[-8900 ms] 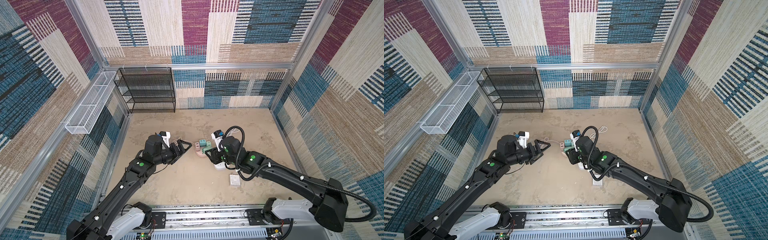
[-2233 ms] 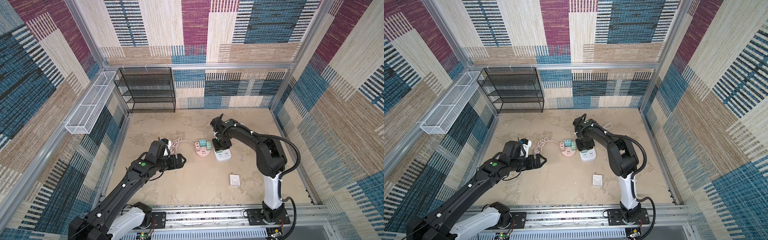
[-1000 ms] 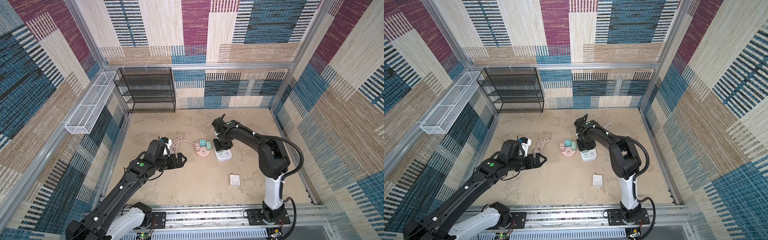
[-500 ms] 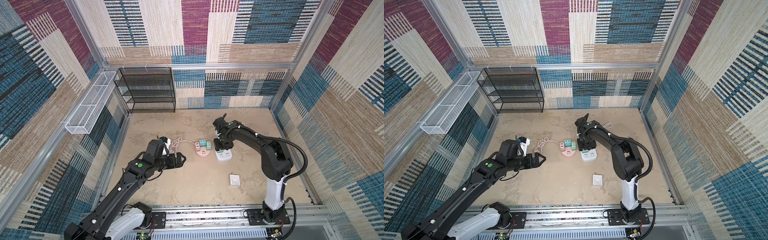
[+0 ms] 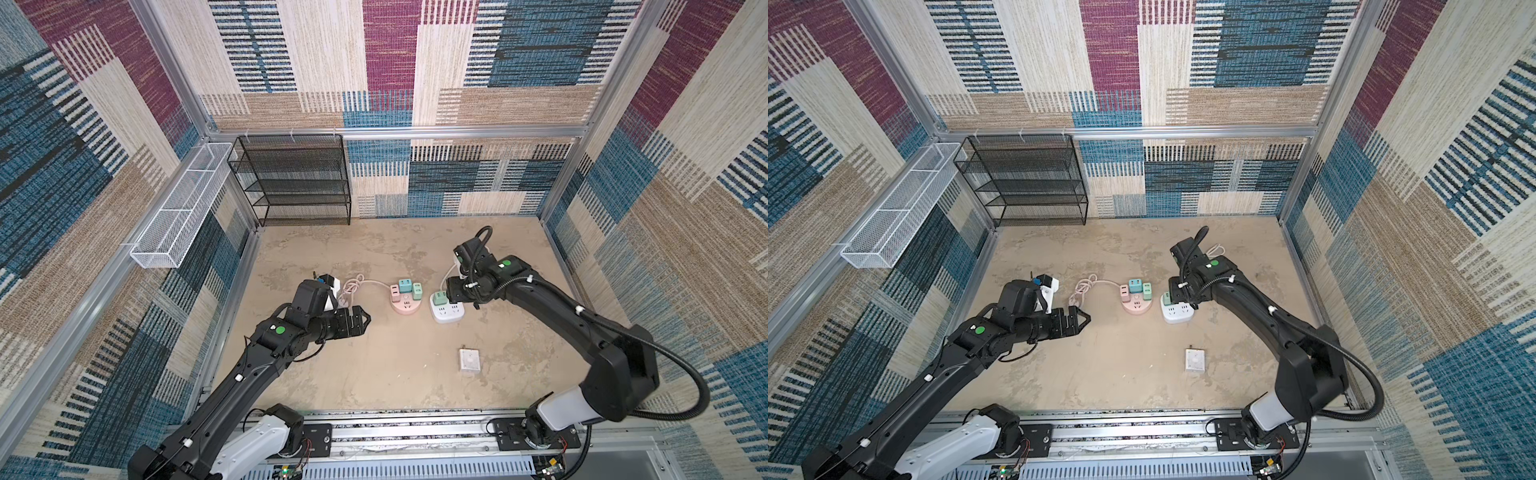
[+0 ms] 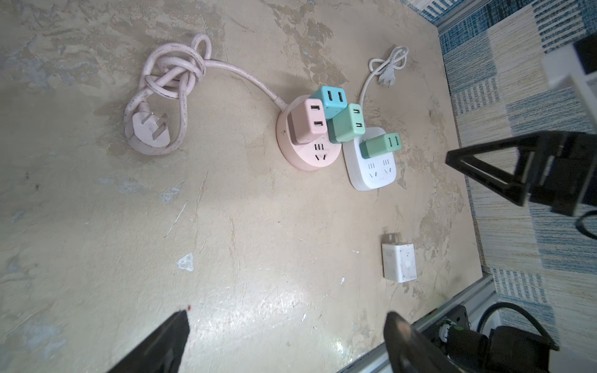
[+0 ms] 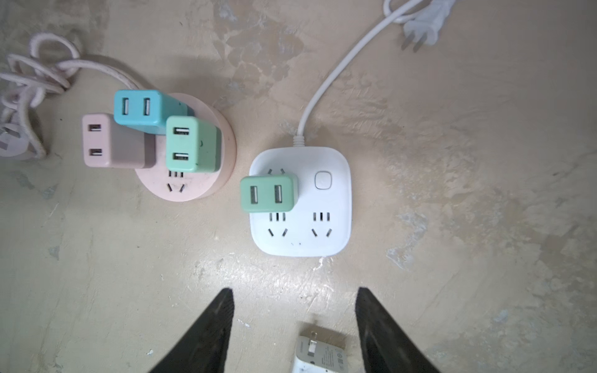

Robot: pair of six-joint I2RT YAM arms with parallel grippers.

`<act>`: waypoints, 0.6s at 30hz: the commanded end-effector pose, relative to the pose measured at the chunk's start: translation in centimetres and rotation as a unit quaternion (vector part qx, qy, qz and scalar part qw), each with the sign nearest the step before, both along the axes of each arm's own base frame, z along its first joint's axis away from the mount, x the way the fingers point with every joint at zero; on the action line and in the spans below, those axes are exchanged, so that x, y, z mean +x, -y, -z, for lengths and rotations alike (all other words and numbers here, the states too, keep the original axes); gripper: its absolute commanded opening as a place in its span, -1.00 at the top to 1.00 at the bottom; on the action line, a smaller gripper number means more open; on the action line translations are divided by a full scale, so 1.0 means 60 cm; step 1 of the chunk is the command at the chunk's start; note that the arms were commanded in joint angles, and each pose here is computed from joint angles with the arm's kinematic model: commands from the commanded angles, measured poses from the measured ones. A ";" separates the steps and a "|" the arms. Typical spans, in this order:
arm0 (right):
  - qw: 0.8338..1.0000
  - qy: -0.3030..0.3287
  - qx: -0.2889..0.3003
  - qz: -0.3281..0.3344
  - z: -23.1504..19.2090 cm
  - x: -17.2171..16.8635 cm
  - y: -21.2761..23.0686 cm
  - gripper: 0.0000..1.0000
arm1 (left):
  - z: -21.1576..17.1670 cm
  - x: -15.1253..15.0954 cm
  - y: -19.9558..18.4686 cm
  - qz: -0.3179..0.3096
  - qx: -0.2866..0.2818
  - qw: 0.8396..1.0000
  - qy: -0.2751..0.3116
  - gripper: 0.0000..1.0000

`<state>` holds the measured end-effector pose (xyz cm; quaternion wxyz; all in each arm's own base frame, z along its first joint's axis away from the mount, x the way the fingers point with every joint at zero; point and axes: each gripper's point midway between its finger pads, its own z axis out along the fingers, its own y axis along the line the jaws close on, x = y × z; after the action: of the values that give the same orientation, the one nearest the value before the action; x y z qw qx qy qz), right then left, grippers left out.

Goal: Insert the plug
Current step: 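Open the right gripper and lift away from the plugged adapter, then lower the right gripper and grasp the small white charger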

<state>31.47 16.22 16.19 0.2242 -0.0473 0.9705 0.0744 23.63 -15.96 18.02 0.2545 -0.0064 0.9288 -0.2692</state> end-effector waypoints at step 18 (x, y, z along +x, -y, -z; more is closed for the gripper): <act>0.986 -0.113 0.070 0.098 0.121 -0.218 0.040 -0.30 | 0.010 0.016 0.031 0.027 -0.029 0.999 -0.001 -0.99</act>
<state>19.06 13.32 9.39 0.1357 0.0435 0.9839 0.1082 24.27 -17.34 16.67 0.2366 -0.0010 0.9271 -0.2908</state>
